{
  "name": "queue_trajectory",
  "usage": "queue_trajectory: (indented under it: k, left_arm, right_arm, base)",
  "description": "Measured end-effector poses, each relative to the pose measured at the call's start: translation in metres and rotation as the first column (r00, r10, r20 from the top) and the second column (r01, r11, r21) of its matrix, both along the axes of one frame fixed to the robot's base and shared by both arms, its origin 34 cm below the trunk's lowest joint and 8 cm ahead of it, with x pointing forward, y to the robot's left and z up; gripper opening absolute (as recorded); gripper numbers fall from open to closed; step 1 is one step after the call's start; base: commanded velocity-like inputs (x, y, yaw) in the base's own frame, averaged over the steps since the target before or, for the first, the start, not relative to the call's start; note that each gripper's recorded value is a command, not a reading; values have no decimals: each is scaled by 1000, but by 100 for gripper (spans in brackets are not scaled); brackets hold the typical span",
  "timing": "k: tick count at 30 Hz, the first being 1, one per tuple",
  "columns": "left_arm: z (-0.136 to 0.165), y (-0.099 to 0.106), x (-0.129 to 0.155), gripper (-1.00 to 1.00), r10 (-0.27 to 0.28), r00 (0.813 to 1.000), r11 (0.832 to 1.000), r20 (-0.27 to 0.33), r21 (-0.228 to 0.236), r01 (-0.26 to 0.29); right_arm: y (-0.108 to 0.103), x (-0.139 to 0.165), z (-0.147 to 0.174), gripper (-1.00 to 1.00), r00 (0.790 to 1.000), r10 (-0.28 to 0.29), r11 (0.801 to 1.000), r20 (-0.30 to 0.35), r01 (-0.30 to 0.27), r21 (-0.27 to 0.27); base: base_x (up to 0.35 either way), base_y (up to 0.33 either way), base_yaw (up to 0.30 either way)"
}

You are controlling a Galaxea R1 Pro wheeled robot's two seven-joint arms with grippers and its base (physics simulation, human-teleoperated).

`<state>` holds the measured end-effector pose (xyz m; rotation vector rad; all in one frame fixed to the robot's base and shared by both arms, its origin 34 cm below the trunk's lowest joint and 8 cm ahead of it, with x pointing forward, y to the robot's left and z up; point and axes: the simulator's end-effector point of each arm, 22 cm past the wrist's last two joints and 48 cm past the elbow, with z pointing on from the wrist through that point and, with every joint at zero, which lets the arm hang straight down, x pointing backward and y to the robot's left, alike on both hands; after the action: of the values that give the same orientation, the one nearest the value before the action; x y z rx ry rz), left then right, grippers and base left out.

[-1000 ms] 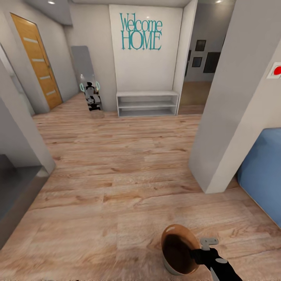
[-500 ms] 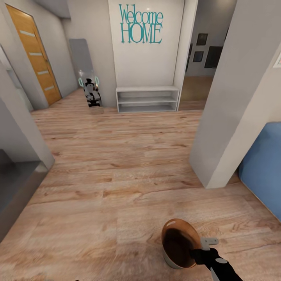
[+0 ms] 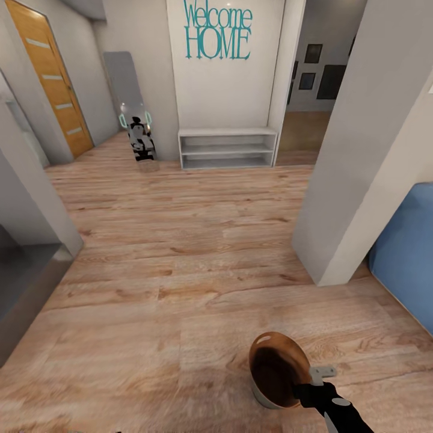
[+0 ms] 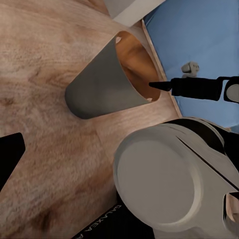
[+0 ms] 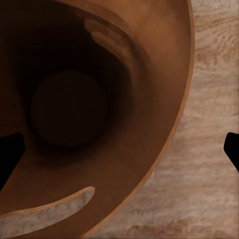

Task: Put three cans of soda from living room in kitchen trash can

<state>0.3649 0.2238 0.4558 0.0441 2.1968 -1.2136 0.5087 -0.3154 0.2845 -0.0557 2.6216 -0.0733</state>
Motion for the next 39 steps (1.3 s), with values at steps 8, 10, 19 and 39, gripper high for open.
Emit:
queue_trajectory:
  k: [8, 10, 19, 39]
  left_arm:
    - [0, 0, 0, 100, 0, 1000, 1000, -1, 1, 0]
    - [0, 0, 0, 100, 0, 1000, 1000, -1, 1, 0]
    - [-1, 0, 0, 100, 0, 1000, 1000, -2, 1, 0]
    - [-36, 0, -11, 100, 0, 1000, 1000, -27, 1, 0]
  right_arm:
    - [0, 0, 0, 100, 1000, 0, 1000, -1, 0, 0]
    - [0, 0, 0, 100, 1000, 0, 1000, -1, 0, 0]
    - [0, -1, -1, 100, 1000, 0, 1000, -2, 0, 0]
    - [0, -15, -40, 100, 1000, 0, 1000, -26, 0, 1]
  base:
    - [78, -59, 0]
    - [49, -38, 0]
    - [8, -6, 0]
    - [0, 0, 0]
